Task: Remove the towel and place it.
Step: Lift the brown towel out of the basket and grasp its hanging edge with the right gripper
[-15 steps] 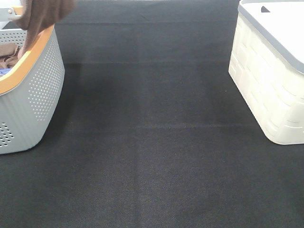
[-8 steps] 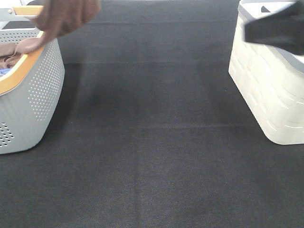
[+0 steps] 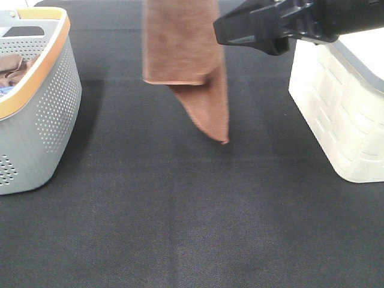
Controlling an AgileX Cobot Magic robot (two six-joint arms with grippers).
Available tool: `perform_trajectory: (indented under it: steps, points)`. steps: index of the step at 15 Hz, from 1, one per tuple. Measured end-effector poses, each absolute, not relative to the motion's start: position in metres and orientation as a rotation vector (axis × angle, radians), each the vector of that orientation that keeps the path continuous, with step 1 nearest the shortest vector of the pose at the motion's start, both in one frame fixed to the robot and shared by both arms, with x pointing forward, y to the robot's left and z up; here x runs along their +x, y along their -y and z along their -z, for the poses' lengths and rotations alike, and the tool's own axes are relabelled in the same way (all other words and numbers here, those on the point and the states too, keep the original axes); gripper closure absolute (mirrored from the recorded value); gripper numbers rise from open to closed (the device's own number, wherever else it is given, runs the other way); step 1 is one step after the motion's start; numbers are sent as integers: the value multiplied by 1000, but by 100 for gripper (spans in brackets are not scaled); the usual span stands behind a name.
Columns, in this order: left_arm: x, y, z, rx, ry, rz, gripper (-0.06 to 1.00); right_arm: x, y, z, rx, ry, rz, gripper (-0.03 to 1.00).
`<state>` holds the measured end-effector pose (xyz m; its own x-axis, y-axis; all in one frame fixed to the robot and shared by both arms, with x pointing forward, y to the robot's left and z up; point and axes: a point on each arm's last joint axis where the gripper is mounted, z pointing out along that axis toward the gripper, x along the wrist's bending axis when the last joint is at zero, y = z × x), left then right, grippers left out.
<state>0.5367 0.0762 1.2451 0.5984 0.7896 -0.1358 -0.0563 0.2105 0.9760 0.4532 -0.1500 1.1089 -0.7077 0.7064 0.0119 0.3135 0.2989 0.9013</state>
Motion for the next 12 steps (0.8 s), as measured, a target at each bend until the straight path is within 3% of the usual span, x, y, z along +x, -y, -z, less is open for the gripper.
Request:
perform_trajectory:
  steps: [5,12]
  points:
    - [521,-52,-1246,1190,-683,-634,94,471,144,-1092,963,-2176,-1331,36]
    - [520,-52,-1249,1162,-674,-645,94,482,139,-1072,972,-2242,-1245,36]
